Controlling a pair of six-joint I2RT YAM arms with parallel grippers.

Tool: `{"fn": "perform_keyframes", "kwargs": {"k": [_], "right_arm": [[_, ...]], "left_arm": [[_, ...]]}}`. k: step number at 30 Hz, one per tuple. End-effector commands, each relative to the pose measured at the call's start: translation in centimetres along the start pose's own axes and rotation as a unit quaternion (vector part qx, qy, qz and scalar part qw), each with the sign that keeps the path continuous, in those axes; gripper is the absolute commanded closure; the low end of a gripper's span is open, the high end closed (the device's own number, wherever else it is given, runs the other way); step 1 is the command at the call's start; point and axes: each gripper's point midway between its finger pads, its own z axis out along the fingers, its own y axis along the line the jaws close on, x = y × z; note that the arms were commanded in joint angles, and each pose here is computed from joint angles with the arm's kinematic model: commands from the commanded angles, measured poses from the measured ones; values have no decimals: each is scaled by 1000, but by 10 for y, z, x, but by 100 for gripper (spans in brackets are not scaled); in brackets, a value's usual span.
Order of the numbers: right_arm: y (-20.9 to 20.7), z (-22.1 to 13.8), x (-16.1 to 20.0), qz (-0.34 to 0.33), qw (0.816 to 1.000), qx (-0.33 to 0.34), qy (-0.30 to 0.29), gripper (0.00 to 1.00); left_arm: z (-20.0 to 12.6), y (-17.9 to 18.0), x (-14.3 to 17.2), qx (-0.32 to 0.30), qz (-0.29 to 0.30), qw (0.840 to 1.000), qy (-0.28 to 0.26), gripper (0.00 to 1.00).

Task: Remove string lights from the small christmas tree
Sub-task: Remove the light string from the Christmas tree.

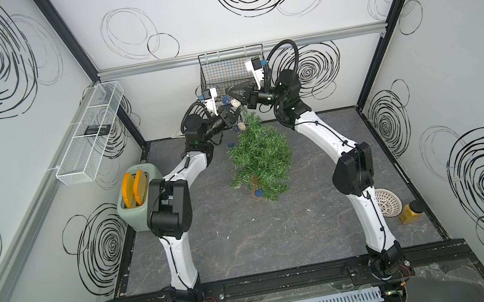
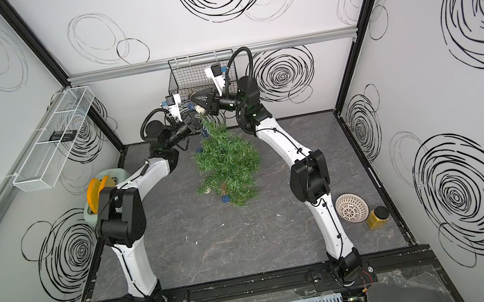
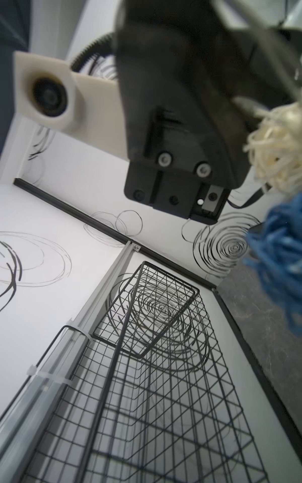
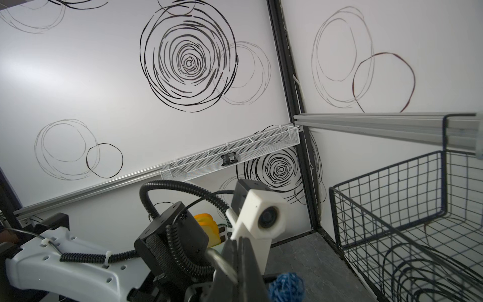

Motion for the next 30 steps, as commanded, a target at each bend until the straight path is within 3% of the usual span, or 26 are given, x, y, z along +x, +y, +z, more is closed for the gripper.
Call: {"fn": "perform_keyframes", "kwargs": {"k": [1,3,7,10,16,22,30], "right_arm": [[25,-9,-39,-38,999,-5,-27,96],[21,-15,-42,-37,999,6,-30,86],[16,-30,-52,-38,998,25,-42,51],[11,-44,-60,-33,997,42,-55,36],[2,-83,-79,-27,992,85,-90,26],[4,-145,-97,-20,981,134,-143,24],[8,-208,-61,5,962,221,-158,24]], "left_arm": [[2,-15,-15,26,27,999,-16,100],[1,-15,-18,23,25,999,-19,100],[2,-12,-22,14,20,999,-22,100],[2,-12,-25,7,20,999,-25,100],[6,-8,-32,-10,22,999,-22,100],[14,-17,-44,-3,27,999,-27,100],[29,-32,-59,11,36,999,-27,100]]}}
